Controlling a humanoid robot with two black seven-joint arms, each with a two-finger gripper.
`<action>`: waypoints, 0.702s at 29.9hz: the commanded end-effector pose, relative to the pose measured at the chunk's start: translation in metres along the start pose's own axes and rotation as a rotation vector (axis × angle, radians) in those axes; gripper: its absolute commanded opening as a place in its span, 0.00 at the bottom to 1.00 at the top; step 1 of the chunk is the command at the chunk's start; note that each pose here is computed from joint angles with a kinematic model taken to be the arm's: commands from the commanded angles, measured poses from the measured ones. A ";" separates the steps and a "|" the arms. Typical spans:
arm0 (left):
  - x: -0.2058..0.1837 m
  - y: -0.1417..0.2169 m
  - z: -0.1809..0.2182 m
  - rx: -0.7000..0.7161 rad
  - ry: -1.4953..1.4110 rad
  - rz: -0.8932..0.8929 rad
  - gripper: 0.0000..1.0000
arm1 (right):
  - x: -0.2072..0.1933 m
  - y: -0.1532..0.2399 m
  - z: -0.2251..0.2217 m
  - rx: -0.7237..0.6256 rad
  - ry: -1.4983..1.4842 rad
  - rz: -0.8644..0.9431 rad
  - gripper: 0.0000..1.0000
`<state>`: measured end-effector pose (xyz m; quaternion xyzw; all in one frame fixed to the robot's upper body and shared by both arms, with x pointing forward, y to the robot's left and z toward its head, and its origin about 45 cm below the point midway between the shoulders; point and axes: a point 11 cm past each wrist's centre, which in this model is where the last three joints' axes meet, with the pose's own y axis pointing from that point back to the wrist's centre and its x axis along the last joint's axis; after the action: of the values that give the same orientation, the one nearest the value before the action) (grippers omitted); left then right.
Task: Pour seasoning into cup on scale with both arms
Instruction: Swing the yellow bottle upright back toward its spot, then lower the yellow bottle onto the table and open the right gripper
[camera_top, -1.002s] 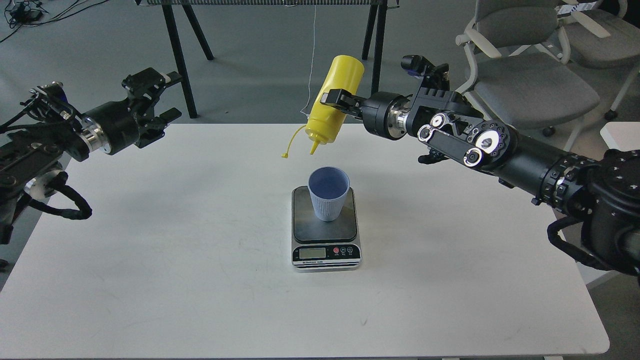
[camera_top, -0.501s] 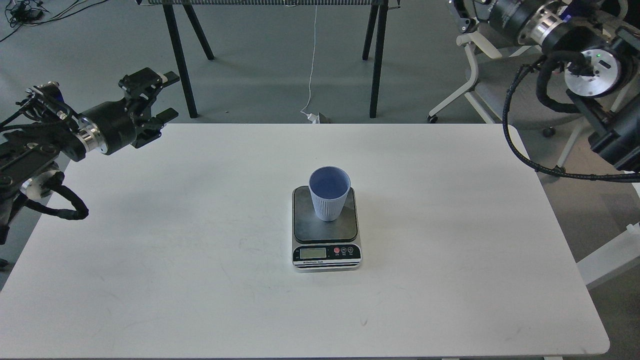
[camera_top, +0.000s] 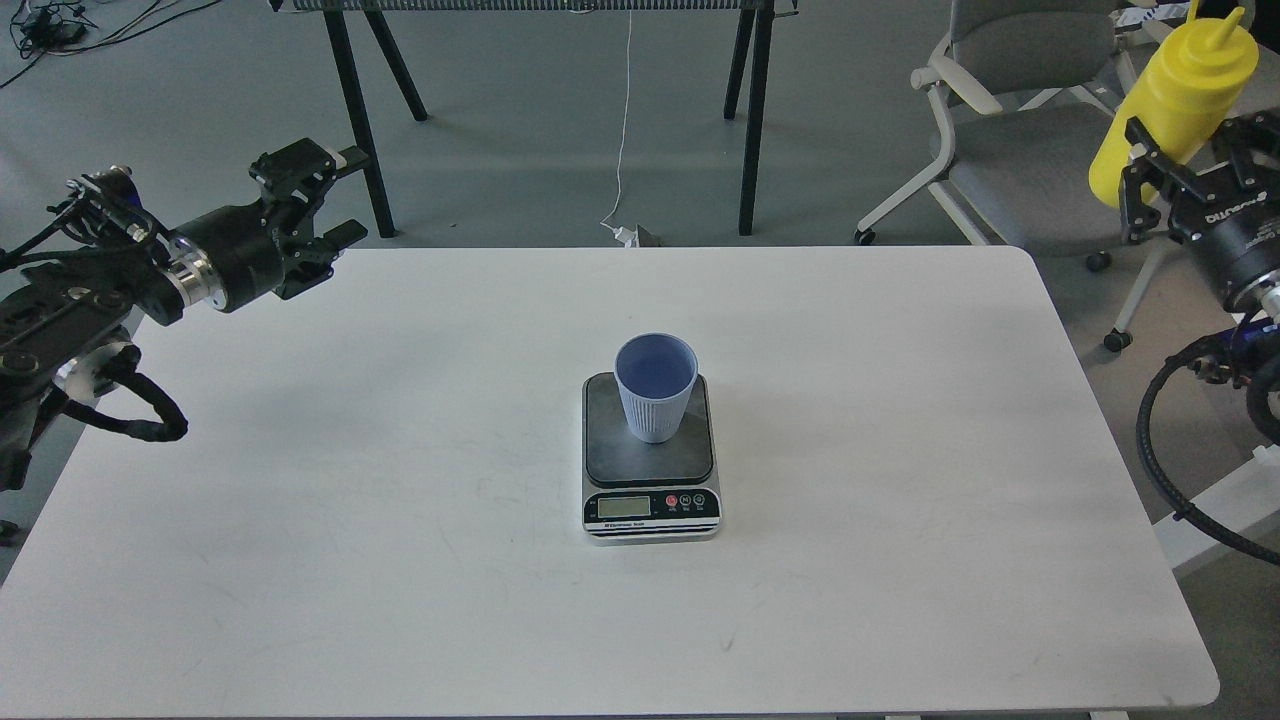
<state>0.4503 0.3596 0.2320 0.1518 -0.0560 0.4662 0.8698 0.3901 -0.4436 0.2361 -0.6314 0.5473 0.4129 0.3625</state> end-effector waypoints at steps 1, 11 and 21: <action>0.001 0.001 0.000 0.001 -0.001 0.002 0.95 | 0.036 0.021 0.035 -0.038 -0.067 0.073 0.02; 0.000 0.003 -0.006 0.012 0.003 0.004 0.95 | 0.079 0.037 0.104 -0.116 -0.130 0.157 0.02; 0.001 0.004 -0.008 0.018 0.003 0.008 0.95 | 0.093 0.044 0.143 -0.176 -0.139 0.182 0.02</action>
<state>0.4474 0.3656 0.2266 0.1581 -0.0517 0.4709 0.8663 0.3374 -0.3664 0.1010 -0.5741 0.5419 0.5281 0.3129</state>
